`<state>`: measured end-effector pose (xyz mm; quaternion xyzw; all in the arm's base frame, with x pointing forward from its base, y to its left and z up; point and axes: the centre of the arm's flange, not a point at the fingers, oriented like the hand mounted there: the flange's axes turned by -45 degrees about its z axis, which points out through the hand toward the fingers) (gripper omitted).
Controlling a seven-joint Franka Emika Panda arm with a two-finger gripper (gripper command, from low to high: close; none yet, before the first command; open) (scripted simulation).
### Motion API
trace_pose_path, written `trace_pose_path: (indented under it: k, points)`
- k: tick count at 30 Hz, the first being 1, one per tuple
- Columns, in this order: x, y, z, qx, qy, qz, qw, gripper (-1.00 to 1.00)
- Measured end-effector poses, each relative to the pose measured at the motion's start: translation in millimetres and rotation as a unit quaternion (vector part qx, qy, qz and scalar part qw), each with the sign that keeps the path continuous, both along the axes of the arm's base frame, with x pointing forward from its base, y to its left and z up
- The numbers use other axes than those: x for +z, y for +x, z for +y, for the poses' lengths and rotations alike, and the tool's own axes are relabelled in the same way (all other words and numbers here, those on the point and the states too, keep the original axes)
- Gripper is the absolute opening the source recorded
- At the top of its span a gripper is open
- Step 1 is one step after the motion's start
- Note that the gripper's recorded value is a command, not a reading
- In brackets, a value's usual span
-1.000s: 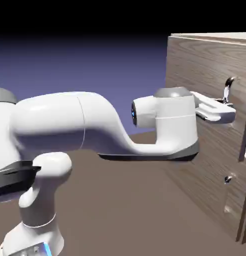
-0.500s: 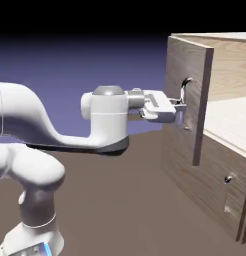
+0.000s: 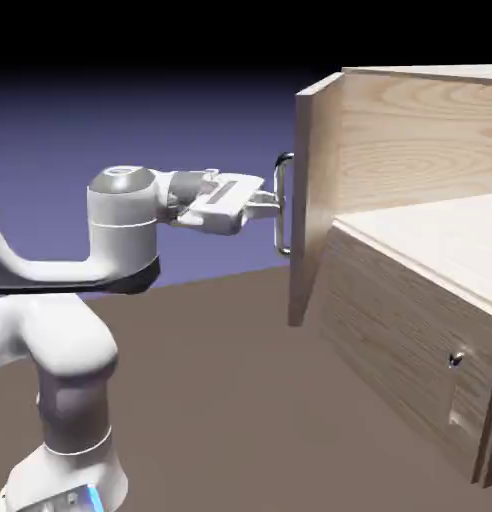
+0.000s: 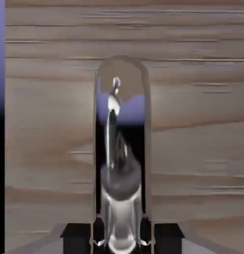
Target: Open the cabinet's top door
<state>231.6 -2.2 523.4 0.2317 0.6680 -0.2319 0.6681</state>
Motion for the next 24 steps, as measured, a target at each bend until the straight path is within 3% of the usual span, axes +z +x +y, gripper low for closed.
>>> trace_pose_path:
  k: [24]
  points:
    - [0.0, -75.1, 164.2, -0.179, 0.0, 0.0, 0.984, -1.0]
